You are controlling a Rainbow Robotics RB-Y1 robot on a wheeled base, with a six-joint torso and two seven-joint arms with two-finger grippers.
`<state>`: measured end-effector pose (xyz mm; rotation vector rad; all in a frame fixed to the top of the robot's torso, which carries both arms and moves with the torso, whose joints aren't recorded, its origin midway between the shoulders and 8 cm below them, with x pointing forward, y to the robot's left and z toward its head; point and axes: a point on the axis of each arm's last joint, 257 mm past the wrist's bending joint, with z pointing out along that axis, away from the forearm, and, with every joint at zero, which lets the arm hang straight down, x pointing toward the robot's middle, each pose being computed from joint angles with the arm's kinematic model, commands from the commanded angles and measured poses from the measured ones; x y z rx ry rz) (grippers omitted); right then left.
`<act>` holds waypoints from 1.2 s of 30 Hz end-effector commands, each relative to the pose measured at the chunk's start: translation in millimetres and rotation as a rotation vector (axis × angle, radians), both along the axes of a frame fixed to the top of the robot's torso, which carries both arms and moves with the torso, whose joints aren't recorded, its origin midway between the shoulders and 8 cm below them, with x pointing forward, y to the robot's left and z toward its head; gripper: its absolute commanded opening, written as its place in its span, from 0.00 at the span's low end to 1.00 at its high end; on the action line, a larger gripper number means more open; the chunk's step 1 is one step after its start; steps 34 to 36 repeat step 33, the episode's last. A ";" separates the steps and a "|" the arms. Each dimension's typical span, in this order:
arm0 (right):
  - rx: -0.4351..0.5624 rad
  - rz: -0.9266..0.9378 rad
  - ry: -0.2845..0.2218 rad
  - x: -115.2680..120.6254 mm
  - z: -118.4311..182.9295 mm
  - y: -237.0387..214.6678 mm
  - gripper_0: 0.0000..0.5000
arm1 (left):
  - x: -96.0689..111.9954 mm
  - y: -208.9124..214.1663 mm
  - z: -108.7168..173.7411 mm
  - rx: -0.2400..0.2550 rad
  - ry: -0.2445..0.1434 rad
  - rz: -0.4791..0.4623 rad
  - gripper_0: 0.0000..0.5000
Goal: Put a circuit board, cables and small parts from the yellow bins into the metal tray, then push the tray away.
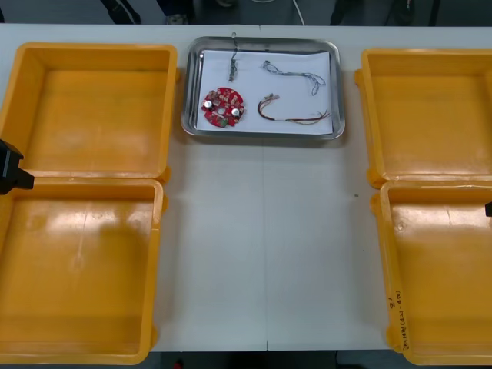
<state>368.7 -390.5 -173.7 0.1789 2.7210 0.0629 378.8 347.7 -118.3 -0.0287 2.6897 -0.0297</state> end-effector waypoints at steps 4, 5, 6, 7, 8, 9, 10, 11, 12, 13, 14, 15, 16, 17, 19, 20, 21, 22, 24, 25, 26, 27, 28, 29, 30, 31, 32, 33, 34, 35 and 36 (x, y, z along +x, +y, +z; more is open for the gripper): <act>-0.060 -0.006 -0.021 -1.4 14.5 -22.4 1.00 | -2.4 17.5 13.4 0.100 -0.024 -0.071 1.00; -0.061 -0.006 -0.019 -1.6 14.8 -22.4 1.00 | -2.4 17.5 13.4 0.100 -0.024 -0.071 1.00; -0.061 -0.008 -0.016 -2.3 14.4 -22.6 1.00 | -2.4 17.5 13.4 0.100 -0.024 -0.071 1.00; -0.058 -0.011 -0.013 -3.1 13.2 -22.8 1.00 | -2.4 17.5 13.4 0.100 -0.024 -0.071 1.00; -0.058 -0.014 -0.010 -3.9 13.4 -22.8 1.00 | -2.4 17.5 13.4 0.100 -0.024 -0.071 1.00; -0.058 -0.014 -0.010 -3.9 13.4 -22.8 1.00 | -2.4 17.5 13.4 0.100 -0.024 -0.071 1.00; -0.058 -0.014 -0.010 -3.9 13.4 -22.8 1.00 | -2.4 17.5 13.4 0.100 -0.024 -0.071 1.00; -0.058 -0.014 -0.010 -3.9 13.4 -22.8 1.00 | -2.4 17.5 13.4 0.100 -0.024 -0.071 1.00; -0.058 -0.014 -0.010 -3.9 13.4 -22.8 1.00 | -2.4 17.5 13.4 0.100 -0.024 -0.071 1.00; -0.058 -0.014 -0.010 -3.9 13.4 -22.8 1.00 | -2.4 17.5 13.4 0.100 -0.024 -0.071 1.00; -0.058 -0.014 -0.010 -3.9 13.4 -22.8 1.00 | -2.4 17.5 13.4 0.100 -0.024 -0.071 1.00; -0.058 -0.014 -0.010 -3.9 13.4 -22.8 1.00 | -2.4 17.5 13.4 0.100 -0.024 -0.071 1.00; -0.058 -0.014 -0.010 -3.9 13.4 -22.8 1.00 | -2.4 17.5 13.4 0.100 -0.024 -0.071 1.00; -0.058 -0.014 -0.010 -3.9 13.4 -22.8 1.00 | -2.4 17.5 13.4 0.100 -0.024 -0.071 1.00; -0.058 -0.014 -0.010 -3.9 13.4 -22.8 1.00 | -2.4 17.5 13.4 0.100 -0.024 -0.071 1.00; -0.058 -0.014 -0.010 -3.9 13.4 -22.8 1.00 | -2.4 17.5 13.4 0.100 -0.024 -0.071 1.00; -0.058 -0.014 -0.010 -3.9 13.4 -22.8 1.00 | -2.4 17.5 13.4 0.100 -0.024 -0.071 1.00; -0.058 -0.014 -0.010 -3.9 13.4 -22.8 1.00 | -2.4 17.5 13.4 0.100 -0.024 -0.071 1.00; -0.058 -0.014 -0.010 -3.9 13.4 -22.8 1.00 | -2.4 17.5 13.4 0.100 -0.024 -0.071 1.00; -0.058 -0.014 -0.010 -3.9 13.4 -22.8 1.00 | -2.4 17.5 13.4 0.100 -0.024 -0.071 1.00; -0.058 -0.014 -0.010 -3.9 13.4 -22.8 1.00 | -2.4 17.5 13.4 0.100 -0.024 -0.071 1.00; -0.058 -0.014 -0.010 -3.9 13.4 -22.8 1.00 | -2.4 17.5 13.4 0.100 -0.024 -0.071 1.00; -0.058 -0.014 -0.010 -3.9 13.4 -22.8 1.00 | -2.4 17.5 13.4 0.100 -0.024 -0.071 1.00; -0.058 -0.014 -0.010 -3.9 13.4 -22.8 1.00 | -2.4 17.5 13.4 0.100 -0.024 -0.071 1.00; -0.058 -0.014 -0.010 -3.9 13.4 -22.8 1.00 | -2.4 17.5 13.4 0.100 -0.024 -0.071 1.00; -0.058 -0.014 -0.010 -3.9 13.4 -22.8 1.00 | -2.4 17.5 13.4 0.100 -0.024 -0.071 1.00; -0.058 -0.014 -0.010 -3.9 13.4 -22.8 1.00 | -2.4 17.5 13.4 0.100 -0.024 -0.071 1.00; -0.058 -0.014 -0.010 -3.9 13.4 -22.8 1.00 | -2.4 17.5 13.4 0.100 -0.024 -0.071 1.00; -0.058 -0.014 -0.010 -3.9 13.4 -22.8 1.00 | -2.4 17.5 13.4 0.100 -0.024 -0.071 1.00; -0.058 -0.014 -0.010 -3.9 13.4 -22.8 1.00 | -2.4 17.5 13.4 0.100 -0.024 -0.071 1.00; -0.058 -0.014 -0.010 -3.9 13.4 -22.8 1.00 | -2.4 17.5 13.4 0.100 -0.024 -0.071 1.00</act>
